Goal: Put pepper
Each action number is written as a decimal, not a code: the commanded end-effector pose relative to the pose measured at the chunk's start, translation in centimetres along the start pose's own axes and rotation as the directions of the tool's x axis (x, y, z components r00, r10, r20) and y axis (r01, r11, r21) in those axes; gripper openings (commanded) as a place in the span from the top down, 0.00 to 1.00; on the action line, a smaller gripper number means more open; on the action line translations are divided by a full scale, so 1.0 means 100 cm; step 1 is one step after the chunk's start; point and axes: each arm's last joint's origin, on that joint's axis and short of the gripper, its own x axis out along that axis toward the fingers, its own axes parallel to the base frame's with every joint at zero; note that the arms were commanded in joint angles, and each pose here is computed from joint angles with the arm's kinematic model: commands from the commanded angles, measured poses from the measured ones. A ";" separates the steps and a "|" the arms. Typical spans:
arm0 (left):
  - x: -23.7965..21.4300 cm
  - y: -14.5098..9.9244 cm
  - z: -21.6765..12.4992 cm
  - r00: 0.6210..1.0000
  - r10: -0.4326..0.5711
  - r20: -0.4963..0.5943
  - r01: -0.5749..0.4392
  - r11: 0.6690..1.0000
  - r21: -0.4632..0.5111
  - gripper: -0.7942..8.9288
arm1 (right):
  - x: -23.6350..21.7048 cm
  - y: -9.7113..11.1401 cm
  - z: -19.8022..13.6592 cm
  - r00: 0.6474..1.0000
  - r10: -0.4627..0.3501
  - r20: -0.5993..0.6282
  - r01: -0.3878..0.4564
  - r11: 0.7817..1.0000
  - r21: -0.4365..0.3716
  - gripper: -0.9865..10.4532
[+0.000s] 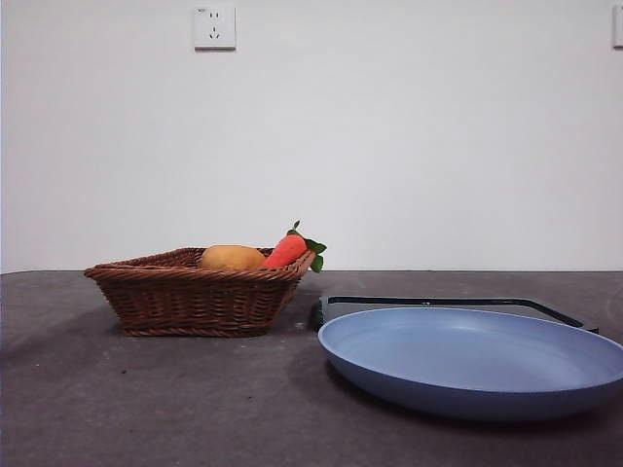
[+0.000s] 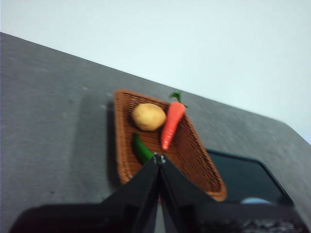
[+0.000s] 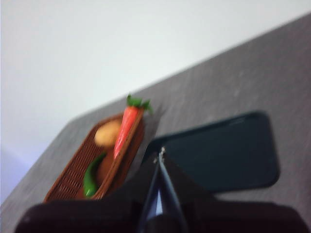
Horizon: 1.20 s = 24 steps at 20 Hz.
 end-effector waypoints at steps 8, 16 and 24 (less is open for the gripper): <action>0.009 -0.017 0.033 0.956 -0.136 -0.258 0.173 0.977 0.127 0.91 | 0.008 0.031 0.059 0.938 -0.025 -0.346 -0.044 0.981 -0.190 0.91; 0.012 -0.020 0.038 0.886 -0.160 -0.436 0.235 0.964 0.124 0.91 | 0.009 0.039 0.077 0.835 -0.091 -0.542 -0.072 0.959 -0.273 0.91; 0.012 -0.020 0.038 0.886 -0.159 -0.435 0.228 0.967 0.111 0.56 | 0.011 0.038 0.076 0.827 -0.095 -0.554 -0.060 0.965 -0.254 0.65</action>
